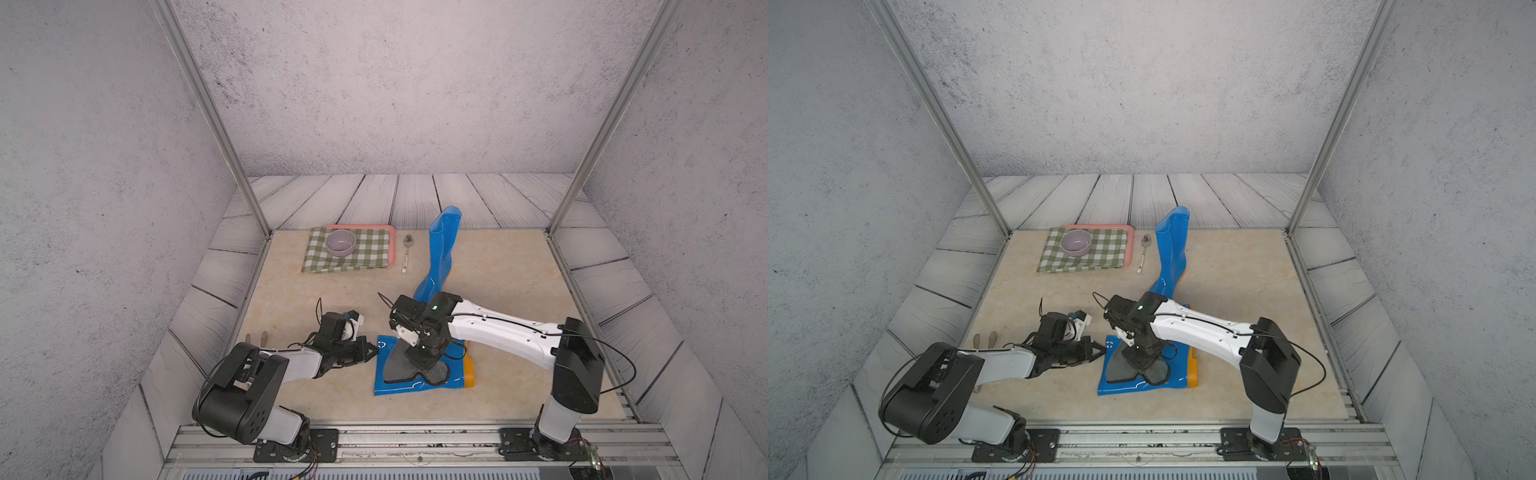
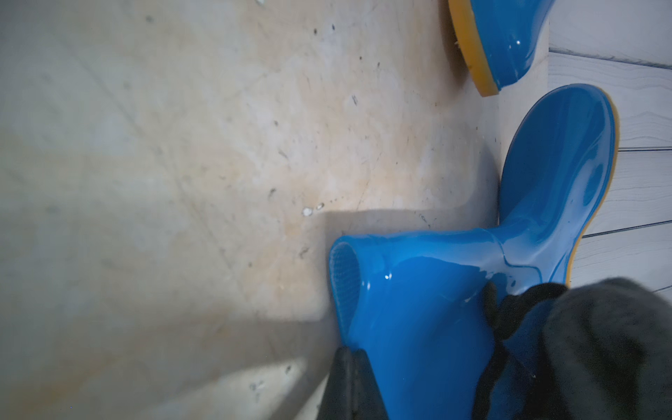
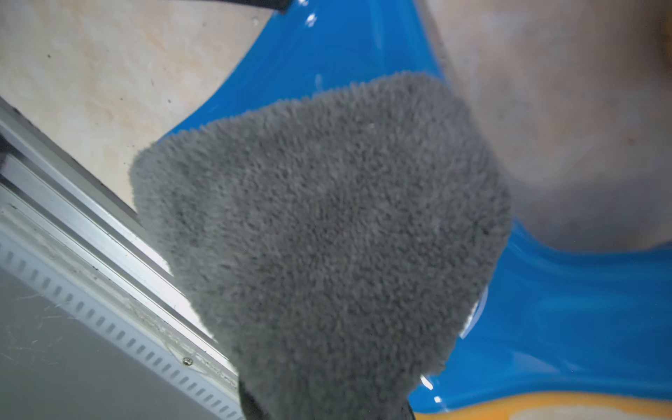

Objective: Wipe the rubber boots with a cloth
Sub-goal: Wipe the dirt off the rubber boot.

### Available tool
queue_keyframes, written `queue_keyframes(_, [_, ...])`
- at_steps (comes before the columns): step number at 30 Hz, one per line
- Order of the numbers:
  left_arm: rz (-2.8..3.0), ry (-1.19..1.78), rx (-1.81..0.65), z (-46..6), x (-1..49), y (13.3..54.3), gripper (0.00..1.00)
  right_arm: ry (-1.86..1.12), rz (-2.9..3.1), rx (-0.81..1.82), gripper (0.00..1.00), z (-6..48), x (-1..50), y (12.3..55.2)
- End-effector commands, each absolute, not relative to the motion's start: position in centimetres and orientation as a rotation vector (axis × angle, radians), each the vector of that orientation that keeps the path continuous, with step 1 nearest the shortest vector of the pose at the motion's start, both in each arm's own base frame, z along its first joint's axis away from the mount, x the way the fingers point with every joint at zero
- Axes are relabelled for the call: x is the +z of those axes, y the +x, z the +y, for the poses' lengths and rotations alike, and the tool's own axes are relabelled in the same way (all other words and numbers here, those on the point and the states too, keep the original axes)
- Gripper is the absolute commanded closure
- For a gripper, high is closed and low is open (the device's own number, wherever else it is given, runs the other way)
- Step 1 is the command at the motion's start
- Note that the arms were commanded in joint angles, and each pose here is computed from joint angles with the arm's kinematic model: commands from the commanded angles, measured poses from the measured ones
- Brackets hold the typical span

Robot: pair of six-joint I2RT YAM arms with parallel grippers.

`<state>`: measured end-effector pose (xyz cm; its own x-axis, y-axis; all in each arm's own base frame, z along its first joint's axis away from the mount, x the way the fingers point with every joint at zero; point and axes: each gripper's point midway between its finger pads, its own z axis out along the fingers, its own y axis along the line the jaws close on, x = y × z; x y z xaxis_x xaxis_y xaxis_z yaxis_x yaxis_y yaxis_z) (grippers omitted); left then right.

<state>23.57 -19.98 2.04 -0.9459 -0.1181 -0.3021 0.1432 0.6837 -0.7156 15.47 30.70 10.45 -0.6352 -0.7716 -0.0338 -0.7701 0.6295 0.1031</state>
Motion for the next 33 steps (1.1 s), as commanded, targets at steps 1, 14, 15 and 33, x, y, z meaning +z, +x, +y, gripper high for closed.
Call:
queue_keyframes(1, [2.545,0.066,-1.179,-20.5,2.6,23.3,1.00,1.430,-2.713,-0.165,1.00,31.9,9.6,14.4])
queue_keyframes(14, [2.552,0.058,-1.200,-20.6,2.1,23.5,1.00,1.350,-2.705,-0.004,1.00,25.8,9.3,12.1])
queue_keyframes(15, [2.553,0.056,-1.201,-20.6,2.1,23.5,1.00,1.337,-2.709,0.010,1.00,25.1,9.3,11.8])
queue_keyframes(33, [2.550,0.054,-1.202,-20.4,1.9,23.7,1.00,0.990,-2.846,0.095,1.00,16.8,11.0,10.7])
